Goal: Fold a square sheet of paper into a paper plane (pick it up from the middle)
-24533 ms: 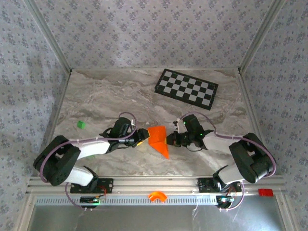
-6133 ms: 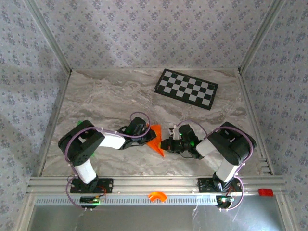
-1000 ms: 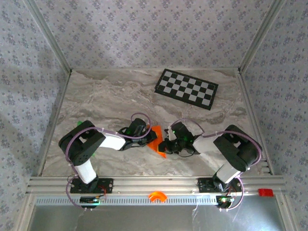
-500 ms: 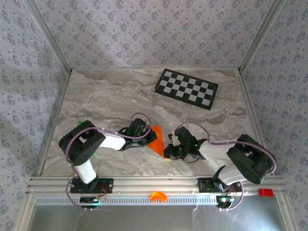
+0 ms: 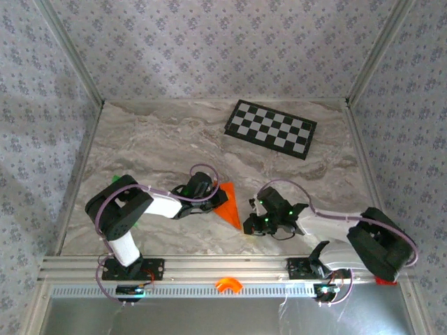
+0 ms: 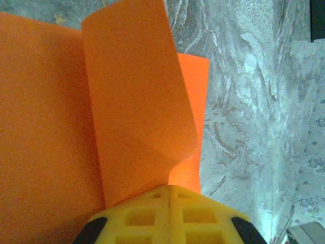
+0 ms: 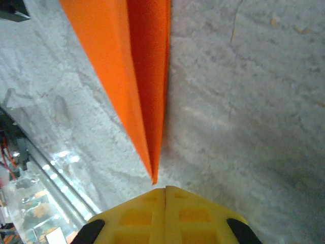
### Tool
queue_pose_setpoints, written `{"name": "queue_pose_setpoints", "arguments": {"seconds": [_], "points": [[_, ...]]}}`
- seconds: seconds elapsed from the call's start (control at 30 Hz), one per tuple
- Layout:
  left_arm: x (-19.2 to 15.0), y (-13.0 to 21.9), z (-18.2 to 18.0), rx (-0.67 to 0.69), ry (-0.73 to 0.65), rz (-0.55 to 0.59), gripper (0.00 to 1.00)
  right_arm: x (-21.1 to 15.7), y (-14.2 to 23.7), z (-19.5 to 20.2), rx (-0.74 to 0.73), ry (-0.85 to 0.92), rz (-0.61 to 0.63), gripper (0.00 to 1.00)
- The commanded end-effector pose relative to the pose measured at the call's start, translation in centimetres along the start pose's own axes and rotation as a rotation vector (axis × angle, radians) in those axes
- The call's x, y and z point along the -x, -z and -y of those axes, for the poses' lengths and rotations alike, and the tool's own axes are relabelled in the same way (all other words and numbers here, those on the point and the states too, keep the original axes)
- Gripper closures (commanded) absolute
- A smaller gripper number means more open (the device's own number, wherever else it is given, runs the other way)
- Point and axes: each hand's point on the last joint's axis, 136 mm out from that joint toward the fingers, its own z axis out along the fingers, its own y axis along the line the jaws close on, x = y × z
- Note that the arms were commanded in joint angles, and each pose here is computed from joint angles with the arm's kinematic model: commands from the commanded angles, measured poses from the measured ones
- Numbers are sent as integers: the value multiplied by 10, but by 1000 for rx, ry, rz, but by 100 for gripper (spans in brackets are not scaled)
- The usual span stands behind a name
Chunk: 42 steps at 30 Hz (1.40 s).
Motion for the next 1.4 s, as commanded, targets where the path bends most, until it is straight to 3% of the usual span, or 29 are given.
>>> {"name": "queue_pose_setpoints", "arguments": {"seconds": [0.0,0.27,0.57,0.83,1.07,1.37], "points": [[-13,3,-55,182,36,-22,95,19,17,-22,48,-11,47,98],[-13,2,-52,176,32,-24,95,69,2,-56,105,13,30,99],[-12,-1,-48,168,31,-27,95,86,-31,-46,33,2,-12,99],[-13,0,-49,169,28,-30,95,67,-45,-2,-67,-64,-66,99],[-7,2,-41,158,5,-20,95,38,-47,27,-56,-153,-83,99],[13,25,23,23,-129,18,86,16,-50,48,-98,-192,-109,100]]}}
